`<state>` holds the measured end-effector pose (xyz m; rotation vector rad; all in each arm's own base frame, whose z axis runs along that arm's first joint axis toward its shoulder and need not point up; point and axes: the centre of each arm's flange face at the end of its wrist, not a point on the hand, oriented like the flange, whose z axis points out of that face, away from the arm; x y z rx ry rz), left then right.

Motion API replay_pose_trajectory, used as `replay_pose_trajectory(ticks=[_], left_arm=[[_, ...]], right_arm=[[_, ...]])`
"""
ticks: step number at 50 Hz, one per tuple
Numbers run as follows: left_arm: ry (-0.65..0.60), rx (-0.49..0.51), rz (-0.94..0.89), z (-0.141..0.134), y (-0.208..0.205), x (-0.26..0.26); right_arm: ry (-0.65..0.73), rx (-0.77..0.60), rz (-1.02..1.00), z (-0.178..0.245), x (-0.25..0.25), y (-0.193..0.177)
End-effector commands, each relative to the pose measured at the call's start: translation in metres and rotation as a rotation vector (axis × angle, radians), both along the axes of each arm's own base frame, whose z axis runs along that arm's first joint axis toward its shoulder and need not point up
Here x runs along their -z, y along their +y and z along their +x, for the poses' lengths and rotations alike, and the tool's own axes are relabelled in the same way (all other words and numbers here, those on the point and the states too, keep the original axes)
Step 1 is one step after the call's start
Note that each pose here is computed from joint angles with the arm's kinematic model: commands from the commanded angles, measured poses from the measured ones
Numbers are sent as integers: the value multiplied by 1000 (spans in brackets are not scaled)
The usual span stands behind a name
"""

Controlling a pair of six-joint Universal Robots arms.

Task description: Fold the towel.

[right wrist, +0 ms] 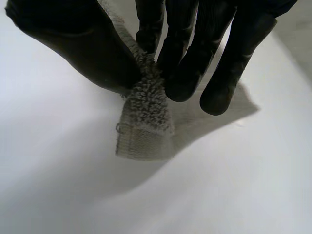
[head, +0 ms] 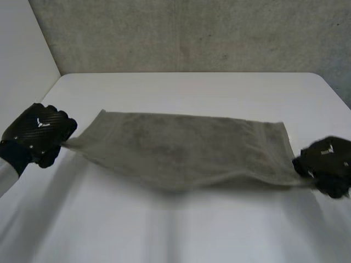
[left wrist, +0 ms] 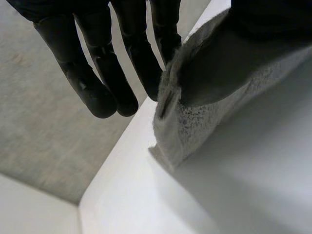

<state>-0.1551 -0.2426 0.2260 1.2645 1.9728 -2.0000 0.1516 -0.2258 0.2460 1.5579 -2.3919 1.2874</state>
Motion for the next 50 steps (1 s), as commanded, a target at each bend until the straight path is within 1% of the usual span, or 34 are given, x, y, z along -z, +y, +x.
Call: replay_pose_trajectory(ticks=[1,3,5,6,7,8,9,10,11,12,13,14,16,17,19,20,21,24,25,27,28,30,33,35,38,44,50], left_arm=[[57,76,51,10,6,-10],[58,79,47,11,3,-10],[61,65,62,16,-12,-6],[61,65,62,16,-12,-6],[68,58,96,17,-21,2],[69,70,118,12,-27,7],[69,70,118,12,-27,7],[65,96,141,3,-32,13],[65,96,141,3,-32,13],[54,116,158,-8,-36,19],[41,114,180,-16,-42,28],[41,114,180,-16,-43,28],[9,81,215,-26,-60,46],[9,81,215,-26,-60,46],[-12,45,220,-35,-79,58],[-12,45,220,-35,-79,58],[-13,29,218,-39,-88,62],[20,-1,217,-46,-107,67],[20,-2,217,-46,-107,67],[62,-34,198,-51,-125,72],[62,-34,198,-51,-126,73],[86,-68,149,-59,-141,74],[88,-92,111,-60,-149,75],[90,-149,44,-60,-164,79],[97,-175,-11,-66,-173,80],[100,-175,-37,-74,-178,84],[95,-138,-20,-88,-172,94]], right_arm=[[73,-117,96,-17,-7,11],[63,-117,71,-19,-8,5],[-4,-111,37,-18,-5,-13],[-5,-111,37,-18,-5,-13],[-36,-95,29,-17,-2,-25],[-63,-69,23,-17,2,-38],[-63,-69,23,-17,2,-38],[-85,-52,16,-14,5,-49],[-85,-52,16,-14,5,-49],[-98,-39,3,-10,7,-58],[-104,-29,-9,-5,11,-68],[-104,-29,-9,-5,11,-68],[-97,-4,-27,4,24,-86],[-97,-4,-27,4,24,-86],[-80,23,-58,13,38,-103],[-80,23,-58,13,38,-103],[-75,35,-75,19,45,-109],[-70,71,-125,28,58,-123],[-70,71,-125,28,58,-124],[-83,109,-192,34,68,-137],[-83,109,-192,34,68,-137],[-111,133,-265,41,75,-148],[-128,142,-302,44,78,-153],[-155,161,-366,48,84,-164],[-168,173,-420,52,86,-172],[-157,177,-425,59,98,-177],[-135,192,-423,63,106,-178]])
